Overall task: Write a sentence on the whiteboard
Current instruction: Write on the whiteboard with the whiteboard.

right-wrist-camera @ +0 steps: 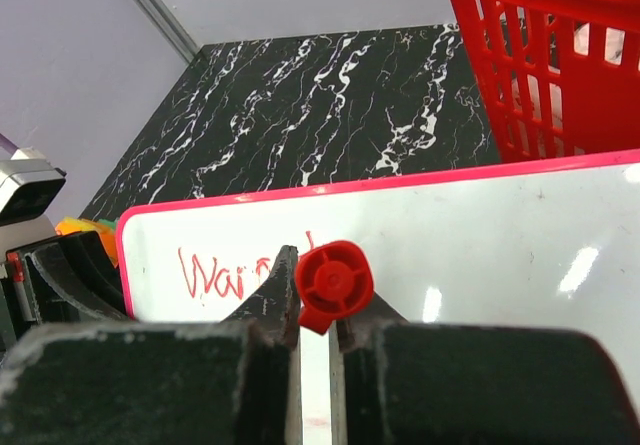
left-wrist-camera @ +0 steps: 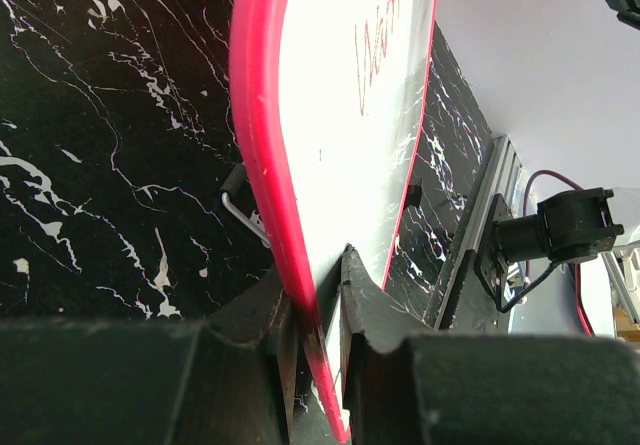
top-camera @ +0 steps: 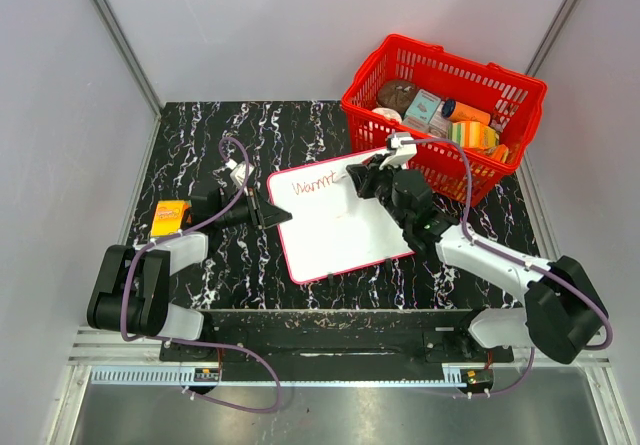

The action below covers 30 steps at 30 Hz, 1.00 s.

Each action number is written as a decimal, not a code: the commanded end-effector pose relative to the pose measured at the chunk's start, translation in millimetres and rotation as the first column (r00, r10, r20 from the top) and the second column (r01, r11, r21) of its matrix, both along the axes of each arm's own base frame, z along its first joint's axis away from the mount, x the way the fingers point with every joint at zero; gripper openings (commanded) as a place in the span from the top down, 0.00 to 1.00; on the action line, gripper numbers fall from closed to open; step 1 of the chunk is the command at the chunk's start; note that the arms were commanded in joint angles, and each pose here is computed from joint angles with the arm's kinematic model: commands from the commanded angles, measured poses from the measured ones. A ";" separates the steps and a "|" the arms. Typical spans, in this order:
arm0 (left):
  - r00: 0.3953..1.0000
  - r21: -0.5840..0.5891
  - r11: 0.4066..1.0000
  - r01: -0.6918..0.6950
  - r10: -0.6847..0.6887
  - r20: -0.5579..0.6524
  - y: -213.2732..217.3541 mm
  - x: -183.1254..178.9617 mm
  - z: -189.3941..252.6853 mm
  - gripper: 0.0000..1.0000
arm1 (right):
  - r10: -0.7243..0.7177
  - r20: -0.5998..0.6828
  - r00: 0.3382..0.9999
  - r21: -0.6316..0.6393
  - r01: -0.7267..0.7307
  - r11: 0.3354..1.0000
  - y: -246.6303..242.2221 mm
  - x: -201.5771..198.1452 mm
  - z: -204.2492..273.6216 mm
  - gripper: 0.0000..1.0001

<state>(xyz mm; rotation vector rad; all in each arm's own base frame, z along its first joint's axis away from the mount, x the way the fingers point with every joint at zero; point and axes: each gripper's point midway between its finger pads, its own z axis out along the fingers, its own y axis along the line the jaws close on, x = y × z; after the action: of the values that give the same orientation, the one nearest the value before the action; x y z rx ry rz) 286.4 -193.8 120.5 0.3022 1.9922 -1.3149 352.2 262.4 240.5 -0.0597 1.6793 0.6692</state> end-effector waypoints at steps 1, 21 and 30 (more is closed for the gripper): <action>0.988 0.130 0.990 -0.061 0.042 0.147 7.6 19.0 -13.9 1.00 | 0.004 -0.021 1.000 -0.014 -0.004 1.000 -6.0 -6.1 -6.0 1.00; 0.988 0.131 0.989 -0.063 0.043 0.150 7.7 19.6 -13.5 1.00 | -0.075 0.034 0.997 -0.028 0.076 0.997 -18.9 4.7 15.5 1.00; 0.988 0.131 0.989 -0.063 0.043 0.150 7.7 19.6 -13.5 1.00 | -0.072 0.117 0.990 0.021 0.070 0.997 -17.5 7.4 53.0 1.00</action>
<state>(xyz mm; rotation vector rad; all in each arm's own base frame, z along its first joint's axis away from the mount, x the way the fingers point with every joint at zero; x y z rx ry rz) 286.5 -194.1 120.8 0.3041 1.9913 -1.3153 349.6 255.2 240.8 -0.0685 1.6880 0.6326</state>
